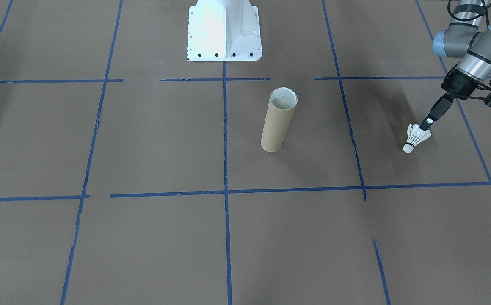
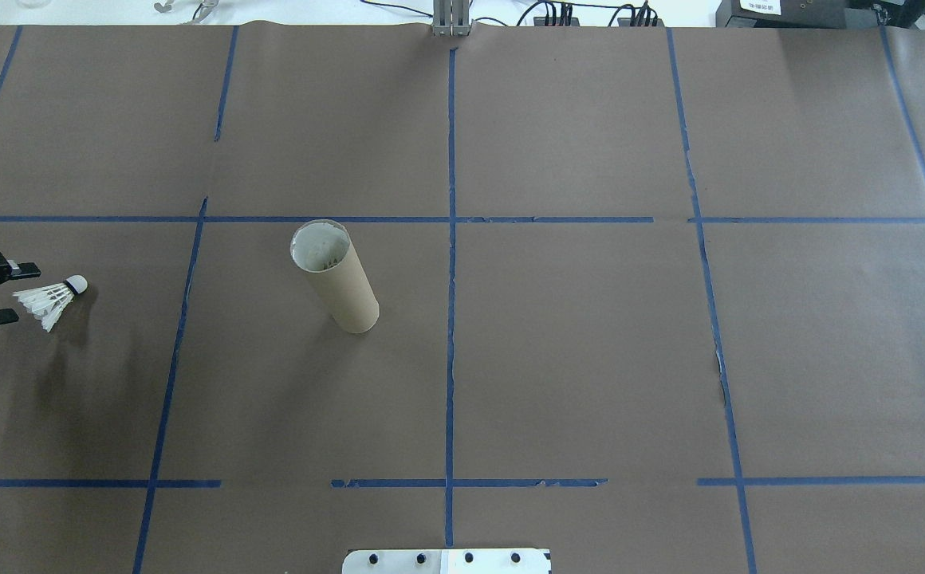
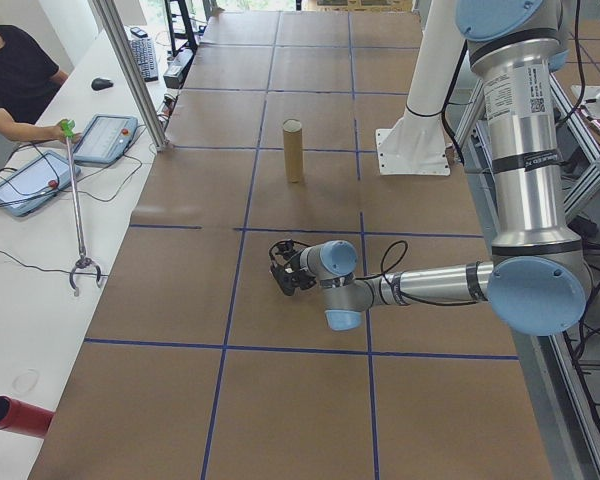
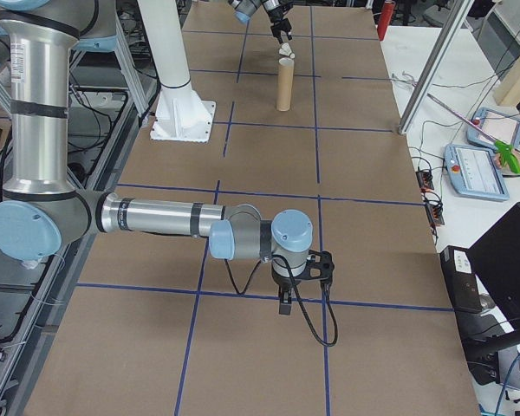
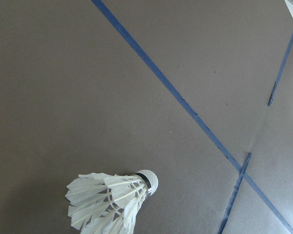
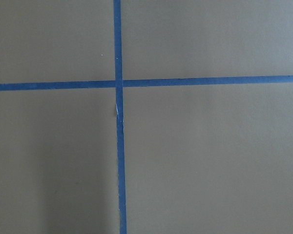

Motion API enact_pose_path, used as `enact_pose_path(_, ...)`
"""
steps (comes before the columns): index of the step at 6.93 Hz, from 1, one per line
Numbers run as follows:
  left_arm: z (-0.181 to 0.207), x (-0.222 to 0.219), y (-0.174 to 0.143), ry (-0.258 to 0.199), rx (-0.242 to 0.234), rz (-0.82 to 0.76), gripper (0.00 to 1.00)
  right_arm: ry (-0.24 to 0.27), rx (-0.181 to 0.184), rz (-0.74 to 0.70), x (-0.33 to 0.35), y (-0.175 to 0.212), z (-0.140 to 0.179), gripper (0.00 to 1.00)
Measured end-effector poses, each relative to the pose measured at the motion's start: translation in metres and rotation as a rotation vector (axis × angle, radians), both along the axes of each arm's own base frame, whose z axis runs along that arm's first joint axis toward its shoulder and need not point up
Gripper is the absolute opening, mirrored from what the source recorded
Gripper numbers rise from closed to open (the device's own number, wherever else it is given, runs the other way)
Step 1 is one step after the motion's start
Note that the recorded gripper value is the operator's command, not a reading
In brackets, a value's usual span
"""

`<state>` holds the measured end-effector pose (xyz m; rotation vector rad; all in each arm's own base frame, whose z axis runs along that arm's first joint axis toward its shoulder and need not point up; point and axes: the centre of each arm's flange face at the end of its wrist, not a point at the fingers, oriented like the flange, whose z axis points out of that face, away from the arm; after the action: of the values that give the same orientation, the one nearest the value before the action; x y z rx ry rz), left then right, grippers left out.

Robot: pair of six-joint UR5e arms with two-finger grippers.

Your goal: Collect badminton balls into bucket

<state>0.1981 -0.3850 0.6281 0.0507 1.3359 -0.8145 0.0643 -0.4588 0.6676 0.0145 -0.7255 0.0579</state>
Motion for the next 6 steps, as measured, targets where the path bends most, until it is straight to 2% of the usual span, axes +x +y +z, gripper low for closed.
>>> enact_pose_path(1, 0.000, 0.008, -0.007, 0.002, 0.002, 0.000, 0.75, 0.000, 0.000, 0.000, 0.000, 0.000, 0.000, 1.00)
enact_pose_path(3, -0.005, 0.020, -0.017, 0.007, 0.011, 0.005, 0.02, 0.000, 0.000, 0.000, 0.000, 0.000, 0.000, 1.00)
enact_pose_path(6, -0.010, 0.024, -0.017, 0.012, 0.031, 0.024, 0.00, 0.000, 0.001, 0.000, 0.000, 0.000, 0.000, 1.00)
